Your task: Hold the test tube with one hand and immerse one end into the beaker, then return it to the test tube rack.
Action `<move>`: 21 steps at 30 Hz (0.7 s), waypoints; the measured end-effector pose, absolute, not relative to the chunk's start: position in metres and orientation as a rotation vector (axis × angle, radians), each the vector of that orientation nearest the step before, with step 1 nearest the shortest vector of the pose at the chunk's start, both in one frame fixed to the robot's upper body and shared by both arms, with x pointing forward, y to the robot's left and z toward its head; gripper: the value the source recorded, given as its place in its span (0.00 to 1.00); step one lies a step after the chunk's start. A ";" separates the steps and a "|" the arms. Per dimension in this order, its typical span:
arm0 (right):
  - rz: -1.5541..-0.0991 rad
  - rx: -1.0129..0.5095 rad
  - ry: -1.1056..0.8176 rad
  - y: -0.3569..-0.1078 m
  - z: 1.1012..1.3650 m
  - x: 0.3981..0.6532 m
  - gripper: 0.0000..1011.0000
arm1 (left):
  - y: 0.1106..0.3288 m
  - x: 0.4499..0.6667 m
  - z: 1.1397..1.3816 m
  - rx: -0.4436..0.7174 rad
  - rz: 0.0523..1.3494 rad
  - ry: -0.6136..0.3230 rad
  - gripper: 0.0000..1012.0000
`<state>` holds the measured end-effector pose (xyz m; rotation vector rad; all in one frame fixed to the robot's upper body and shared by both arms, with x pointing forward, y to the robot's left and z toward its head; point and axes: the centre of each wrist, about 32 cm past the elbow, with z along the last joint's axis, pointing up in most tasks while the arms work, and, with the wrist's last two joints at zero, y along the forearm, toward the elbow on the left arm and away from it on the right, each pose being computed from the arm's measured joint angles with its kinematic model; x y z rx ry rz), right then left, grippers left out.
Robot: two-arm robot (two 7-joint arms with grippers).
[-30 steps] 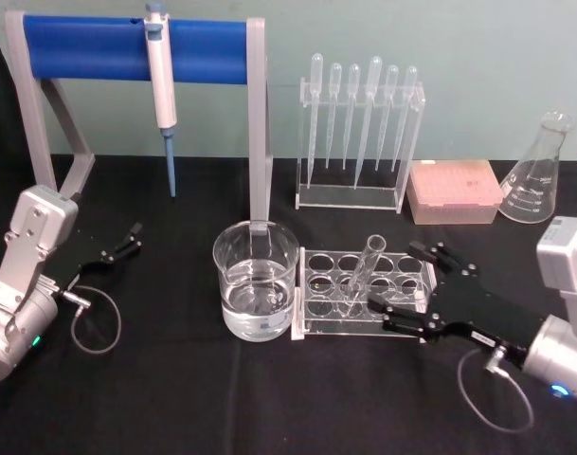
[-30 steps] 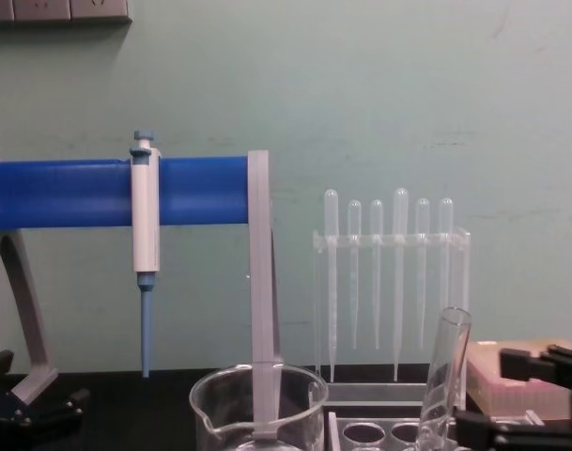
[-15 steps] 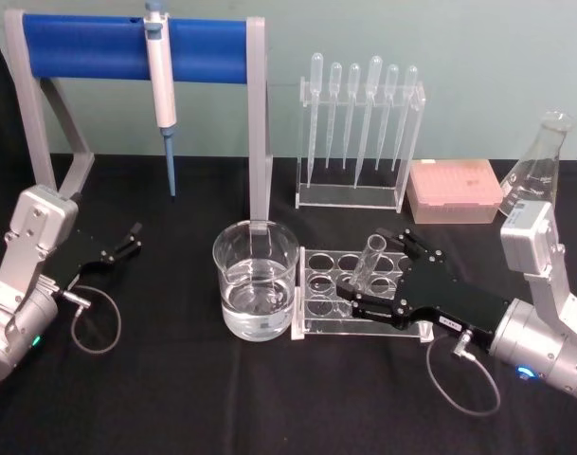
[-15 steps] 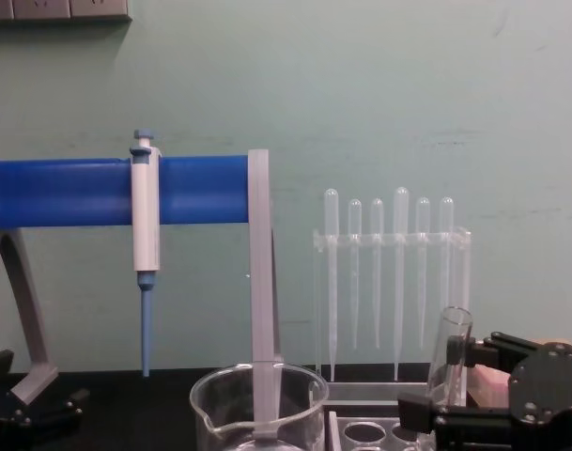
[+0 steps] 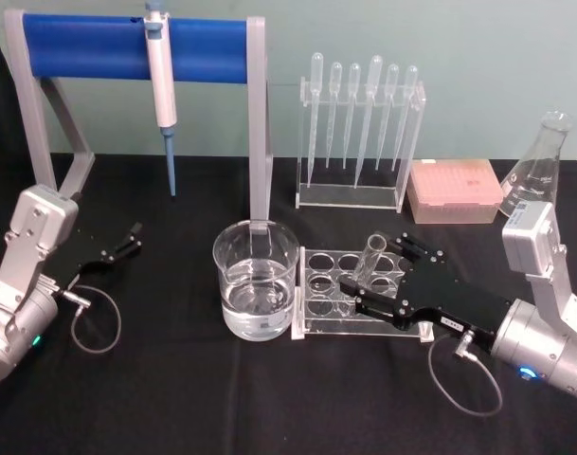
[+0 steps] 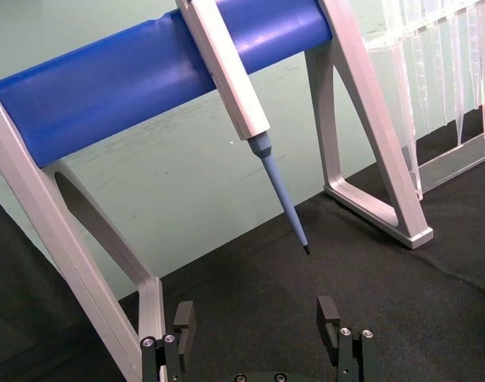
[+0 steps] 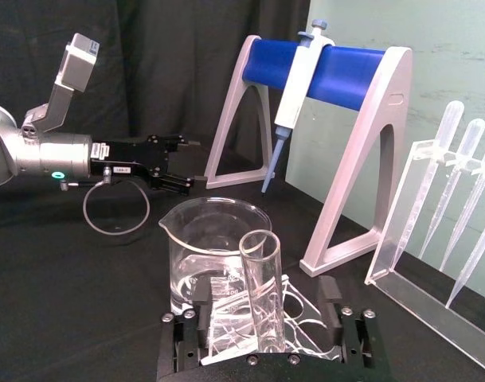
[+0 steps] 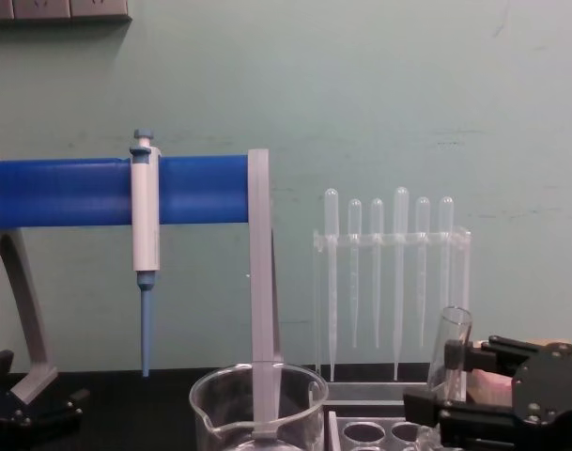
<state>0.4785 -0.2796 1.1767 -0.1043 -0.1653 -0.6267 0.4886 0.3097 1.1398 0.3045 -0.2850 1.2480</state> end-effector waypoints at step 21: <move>-0.629 -0.103 -0.167 -0.280 1.177 0.478 0.22 | 0.310 0.489 1.140 0.304 1.248 -0.285 0.99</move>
